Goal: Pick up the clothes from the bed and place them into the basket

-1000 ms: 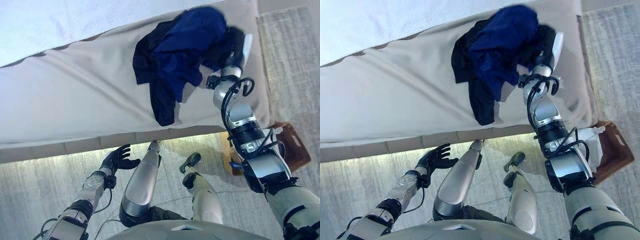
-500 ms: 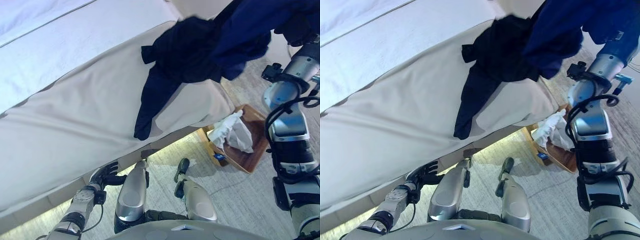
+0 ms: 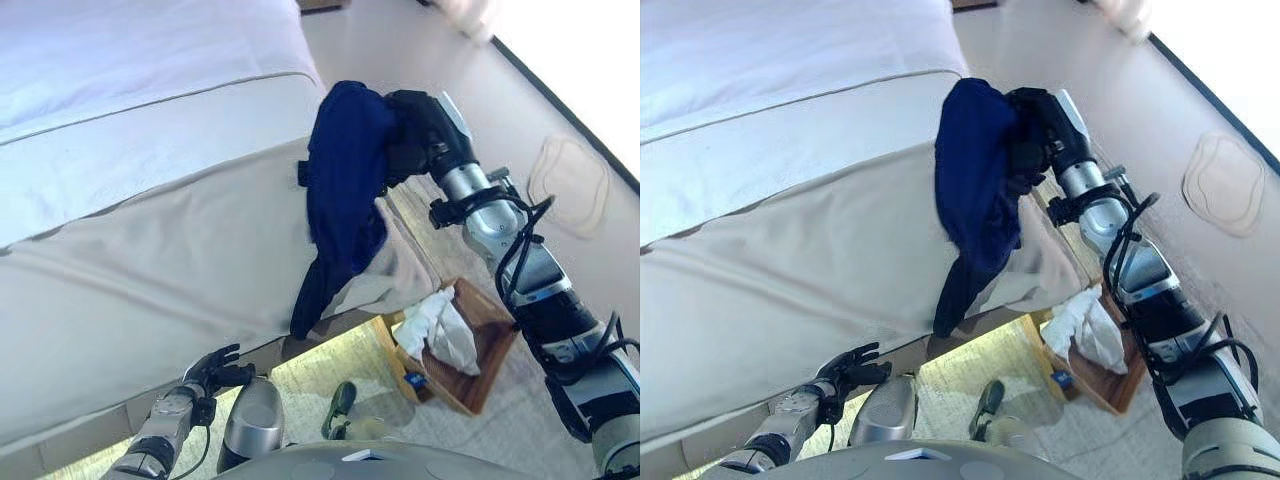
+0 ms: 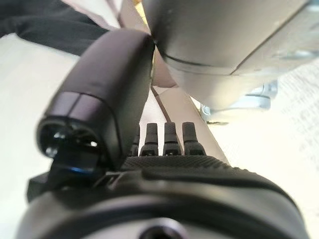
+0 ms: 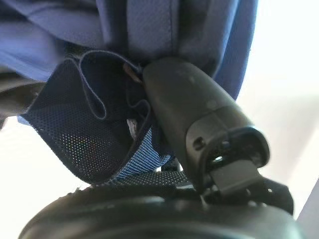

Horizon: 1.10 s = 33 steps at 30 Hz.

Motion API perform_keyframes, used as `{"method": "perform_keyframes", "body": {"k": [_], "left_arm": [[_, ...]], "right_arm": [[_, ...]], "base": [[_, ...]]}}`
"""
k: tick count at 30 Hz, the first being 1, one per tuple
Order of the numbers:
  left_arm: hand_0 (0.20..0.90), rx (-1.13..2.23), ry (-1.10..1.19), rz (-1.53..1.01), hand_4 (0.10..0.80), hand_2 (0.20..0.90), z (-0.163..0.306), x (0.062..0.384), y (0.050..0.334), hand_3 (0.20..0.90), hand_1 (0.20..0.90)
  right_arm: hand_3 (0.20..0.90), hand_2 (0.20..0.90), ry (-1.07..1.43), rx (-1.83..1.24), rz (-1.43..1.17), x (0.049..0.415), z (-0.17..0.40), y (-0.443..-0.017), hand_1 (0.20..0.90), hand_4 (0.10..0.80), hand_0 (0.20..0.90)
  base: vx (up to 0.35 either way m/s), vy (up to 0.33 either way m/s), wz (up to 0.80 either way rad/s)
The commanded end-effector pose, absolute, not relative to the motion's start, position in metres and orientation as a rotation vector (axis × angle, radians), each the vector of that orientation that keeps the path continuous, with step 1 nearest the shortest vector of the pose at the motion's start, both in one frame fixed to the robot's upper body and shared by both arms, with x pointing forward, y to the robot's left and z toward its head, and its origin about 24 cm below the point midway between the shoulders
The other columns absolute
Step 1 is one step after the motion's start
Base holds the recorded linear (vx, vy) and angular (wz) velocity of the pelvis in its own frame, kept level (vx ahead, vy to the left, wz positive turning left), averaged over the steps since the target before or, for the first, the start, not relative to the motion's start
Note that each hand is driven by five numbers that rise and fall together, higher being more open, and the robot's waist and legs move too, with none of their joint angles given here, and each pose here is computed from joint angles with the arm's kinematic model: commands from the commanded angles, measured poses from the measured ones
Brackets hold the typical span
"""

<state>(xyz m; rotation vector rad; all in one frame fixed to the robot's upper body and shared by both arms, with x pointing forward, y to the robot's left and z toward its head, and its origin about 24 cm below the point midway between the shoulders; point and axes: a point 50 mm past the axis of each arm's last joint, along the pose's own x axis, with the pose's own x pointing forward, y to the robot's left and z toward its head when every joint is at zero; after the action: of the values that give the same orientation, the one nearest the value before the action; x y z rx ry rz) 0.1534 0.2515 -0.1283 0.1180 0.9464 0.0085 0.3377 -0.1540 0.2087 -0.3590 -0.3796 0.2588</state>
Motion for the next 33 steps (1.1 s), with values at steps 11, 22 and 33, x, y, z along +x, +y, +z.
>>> {"method": "perform_keyframes", "body": {"k": [11,22,33], "left_arm": [[0.900,0.198,1.188,-0.059,0.800,0.900,-0.151,0.083,0.259,0.900,0.900],[0.900,0.192,1.182,-0.066,0.800,0.900,-0.149,0.093,0.258,0.900,0.900],[0.900,0.229,1.190,-0.066,0.800,0.900,-0.146,0.096,0.267,0.900,0.900]], "right_arm": [[0.200,0.300,-0.874,0.101,0.188,0.307,0.322,-0.114,0.300,0.100,0.300],[0.900,0.900,-0.327,-0.459,0.157,0.361,0.252,-0.152,0.900,0.800,0.900],[0.200,0.300,-0.217,-0.659,0.236,0.372,0.231,-0.159,0.300,0.100,0.300]], "base": [[0.032,0.061,0.18],[0.005,0.022,0.03],[0.002,-0.009,0.00]]}}
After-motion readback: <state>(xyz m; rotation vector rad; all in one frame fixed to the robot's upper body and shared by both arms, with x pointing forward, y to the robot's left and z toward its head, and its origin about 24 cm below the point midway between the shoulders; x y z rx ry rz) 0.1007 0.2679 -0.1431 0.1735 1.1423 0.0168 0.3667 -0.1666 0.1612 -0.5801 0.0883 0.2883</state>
